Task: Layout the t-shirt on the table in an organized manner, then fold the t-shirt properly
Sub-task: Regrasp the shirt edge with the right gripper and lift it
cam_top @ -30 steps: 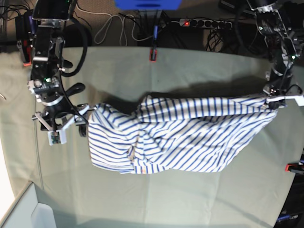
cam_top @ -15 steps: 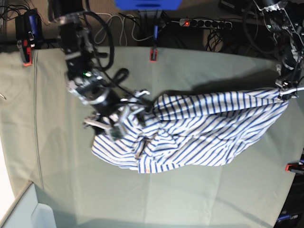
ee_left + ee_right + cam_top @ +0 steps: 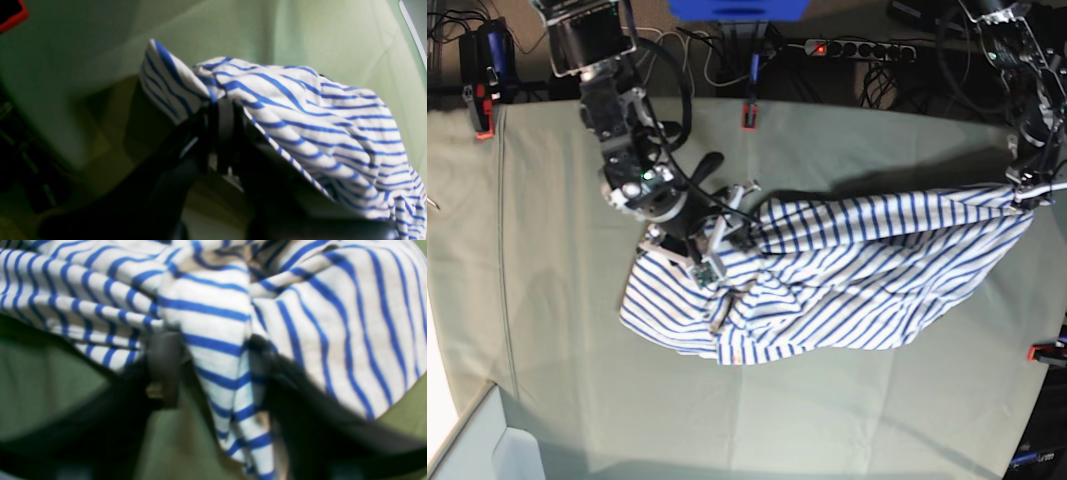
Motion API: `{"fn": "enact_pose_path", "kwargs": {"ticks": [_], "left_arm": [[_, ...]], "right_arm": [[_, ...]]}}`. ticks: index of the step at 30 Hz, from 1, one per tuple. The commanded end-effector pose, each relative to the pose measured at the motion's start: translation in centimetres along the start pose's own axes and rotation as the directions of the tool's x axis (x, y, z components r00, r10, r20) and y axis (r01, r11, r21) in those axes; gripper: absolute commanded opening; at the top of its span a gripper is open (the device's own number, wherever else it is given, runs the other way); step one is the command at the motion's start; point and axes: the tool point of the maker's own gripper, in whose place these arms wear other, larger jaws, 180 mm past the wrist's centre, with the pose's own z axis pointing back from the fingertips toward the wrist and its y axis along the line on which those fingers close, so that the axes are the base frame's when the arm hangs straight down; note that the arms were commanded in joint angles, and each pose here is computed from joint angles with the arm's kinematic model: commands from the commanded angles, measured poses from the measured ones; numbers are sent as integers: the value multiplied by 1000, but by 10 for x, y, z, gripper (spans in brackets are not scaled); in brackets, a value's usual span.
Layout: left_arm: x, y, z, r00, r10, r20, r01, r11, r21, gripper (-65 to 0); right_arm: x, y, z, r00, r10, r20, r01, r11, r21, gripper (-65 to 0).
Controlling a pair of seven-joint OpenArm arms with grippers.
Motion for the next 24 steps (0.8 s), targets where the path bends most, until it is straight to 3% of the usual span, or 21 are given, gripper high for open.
{"fn": "enact_pose_path", "kwargs": {"ticks": [1, 3, 10, 18, 21, 24], "left_arm": [[24, -7, -1, 998, -8, 68, 9, 1000, -19, -649], [30, -10, -1, 997, -14, 81, 17, 1000, -26, -649], [68, -31, -2, 987, -40, 156, 51, 996, -68, -649], [106, -75, 16, 961, -47, 271, 92, 983, -158, -649], [102, -84, 20, 964, -63, 260, 112, 978, -177, -649], [75, -76, 18, 982, -96, 165, 124, 979, -164, -649]], "right_arm": [[23, -11, 3, 998, 13, 65, -12, 1000, -21, -528], [40, -20, 9, 994, 42, 103, -38, 998, -41, -650], [114, -68, 52, 952, 112, 286, -63, 982, -177, -647], [170, -130, 95, 897, 124, 425, 23, 945, -325, -647], [161, -136, 117, 890, 124, 439, 48, 931, -361, -647], [125, -132, 125, 914, 98, 394, 61, 927, -370, -647]]}}
